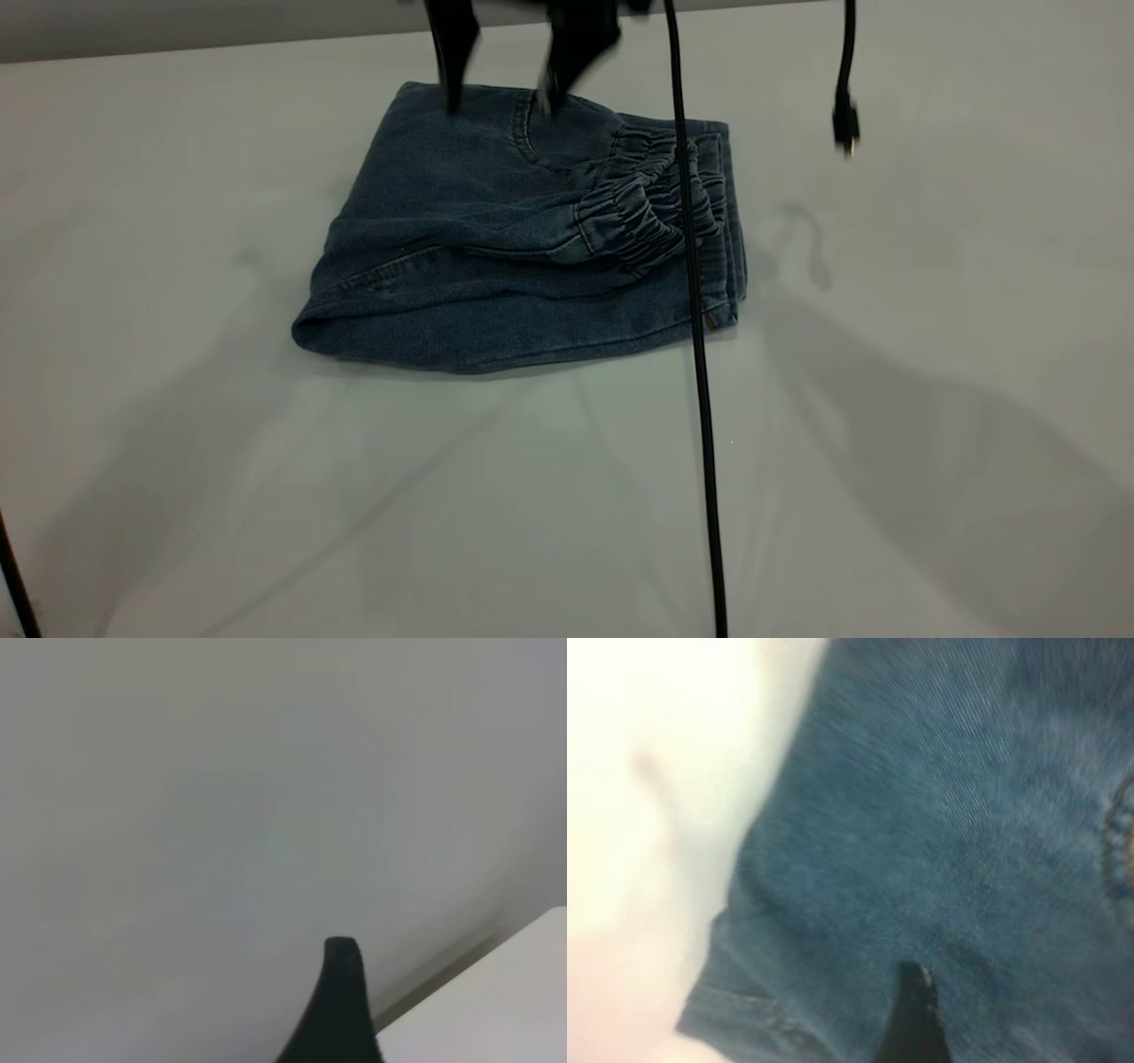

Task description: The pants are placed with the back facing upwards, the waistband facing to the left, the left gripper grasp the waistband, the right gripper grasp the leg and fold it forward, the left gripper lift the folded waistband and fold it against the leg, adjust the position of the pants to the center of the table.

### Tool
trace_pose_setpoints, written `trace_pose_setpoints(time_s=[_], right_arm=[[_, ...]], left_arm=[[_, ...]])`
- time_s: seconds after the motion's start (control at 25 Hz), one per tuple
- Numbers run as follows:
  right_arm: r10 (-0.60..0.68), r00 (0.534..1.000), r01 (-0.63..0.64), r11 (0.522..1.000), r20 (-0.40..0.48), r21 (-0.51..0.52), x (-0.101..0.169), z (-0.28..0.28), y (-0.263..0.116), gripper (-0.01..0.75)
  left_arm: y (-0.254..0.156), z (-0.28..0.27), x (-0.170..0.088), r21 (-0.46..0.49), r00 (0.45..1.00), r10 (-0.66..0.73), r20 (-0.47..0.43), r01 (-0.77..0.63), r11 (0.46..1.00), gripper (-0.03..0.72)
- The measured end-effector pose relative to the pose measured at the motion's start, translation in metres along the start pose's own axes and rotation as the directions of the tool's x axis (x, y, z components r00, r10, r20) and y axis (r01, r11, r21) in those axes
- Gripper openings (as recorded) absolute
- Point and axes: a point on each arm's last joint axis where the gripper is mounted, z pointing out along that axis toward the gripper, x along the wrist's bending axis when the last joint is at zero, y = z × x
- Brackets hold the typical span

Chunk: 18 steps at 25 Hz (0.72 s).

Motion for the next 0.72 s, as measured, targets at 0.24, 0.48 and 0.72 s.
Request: trace_pose_setpoints(time_s=[0.24, 0.48, 0.72], right_arm=[[-0.183, 0.981, 0.192, 0.963, 0.066, -0.188, 0.021, -0.100, 0.008, 0.493], [-0.318, 0.934, 0.357, 0.847, 0.163, -0.394, 0.045, -0.226, -0.009, 0.493], [-0.327, 0.927, 0.373, 0.769, 0.183, -0.519, 0.058, -0.324, -0.060, 0.493]], left_arm=[[0.012, -0.012, -0.001, -0.033, 1.000, 0.027, -0.002, -0.027, 0.999, 0.581], [0.033, -0.042, -0.007, -0.065, 0.988, 0.141, 0.071, -0.136, 0.989, 0.581], [0.044, -0.095, 0.008, 0.031, 0.984, 0.142, 0.106, -0.146, 0.989, 0.581]])
